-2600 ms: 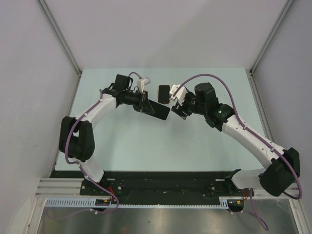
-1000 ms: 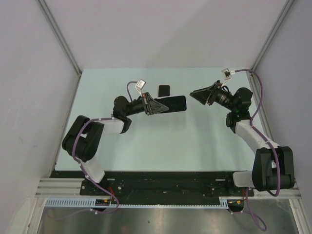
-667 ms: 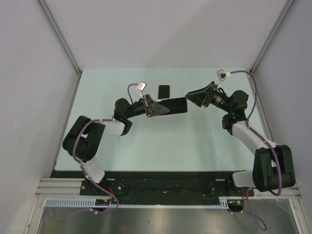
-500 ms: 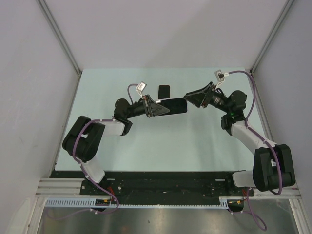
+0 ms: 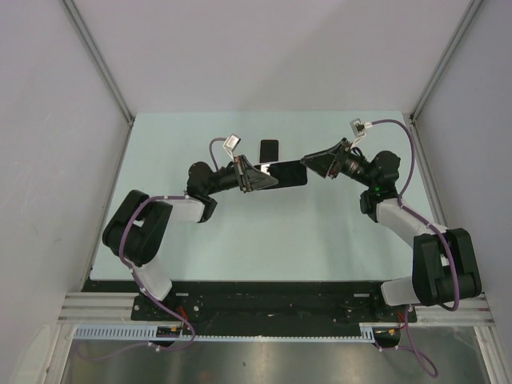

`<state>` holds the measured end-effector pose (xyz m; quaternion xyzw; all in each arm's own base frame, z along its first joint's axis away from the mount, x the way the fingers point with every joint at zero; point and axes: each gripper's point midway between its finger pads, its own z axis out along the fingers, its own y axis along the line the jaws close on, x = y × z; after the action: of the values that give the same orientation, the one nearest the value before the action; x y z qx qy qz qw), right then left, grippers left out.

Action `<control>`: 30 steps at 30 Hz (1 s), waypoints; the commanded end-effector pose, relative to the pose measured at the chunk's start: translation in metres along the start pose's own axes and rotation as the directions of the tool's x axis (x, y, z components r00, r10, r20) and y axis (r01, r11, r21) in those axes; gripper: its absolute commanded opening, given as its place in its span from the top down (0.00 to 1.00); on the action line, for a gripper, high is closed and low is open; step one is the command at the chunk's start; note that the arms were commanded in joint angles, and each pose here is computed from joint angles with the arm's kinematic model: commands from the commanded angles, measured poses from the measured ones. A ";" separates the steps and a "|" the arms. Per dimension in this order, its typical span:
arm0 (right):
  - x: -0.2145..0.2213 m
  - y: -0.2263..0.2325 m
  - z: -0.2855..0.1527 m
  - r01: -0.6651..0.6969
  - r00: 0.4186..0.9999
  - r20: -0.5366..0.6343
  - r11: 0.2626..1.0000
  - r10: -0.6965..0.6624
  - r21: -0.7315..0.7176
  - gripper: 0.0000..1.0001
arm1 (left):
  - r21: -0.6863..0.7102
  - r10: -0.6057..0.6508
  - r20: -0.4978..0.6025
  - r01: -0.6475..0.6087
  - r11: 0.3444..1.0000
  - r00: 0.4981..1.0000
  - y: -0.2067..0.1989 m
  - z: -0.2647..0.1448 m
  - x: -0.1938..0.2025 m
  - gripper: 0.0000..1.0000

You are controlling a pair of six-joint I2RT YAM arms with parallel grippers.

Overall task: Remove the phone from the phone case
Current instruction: Pick up the phone at the center of the board, then remove the phone case from the phone.

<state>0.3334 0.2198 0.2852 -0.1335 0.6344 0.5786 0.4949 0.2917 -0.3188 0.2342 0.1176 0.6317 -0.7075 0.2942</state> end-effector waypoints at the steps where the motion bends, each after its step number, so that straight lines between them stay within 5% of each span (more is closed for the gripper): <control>1: -0.007 0.009 0.003 0.032 0.999 0.031 0.999 -0.031 -0.033 0.55 | 0.248 0.322 0.134 -0.346 0.905 0.937 -0.083 -0.006 -0.020 1.00; 30: -0.002 0.003 0.008 -0.166 0.985 0.038 0.986 0.165 0.006 0.74 | 0.284 0.453 0.140 -0.474 0.834 0.881 -0.100 -0.010 -0.016 1.00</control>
<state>0.3323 0.2251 0.2880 -0.0877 0.6396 0.6090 0.4608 0.2812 -0.3167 0.2456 0.1557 0.6178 -0.7068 0.3075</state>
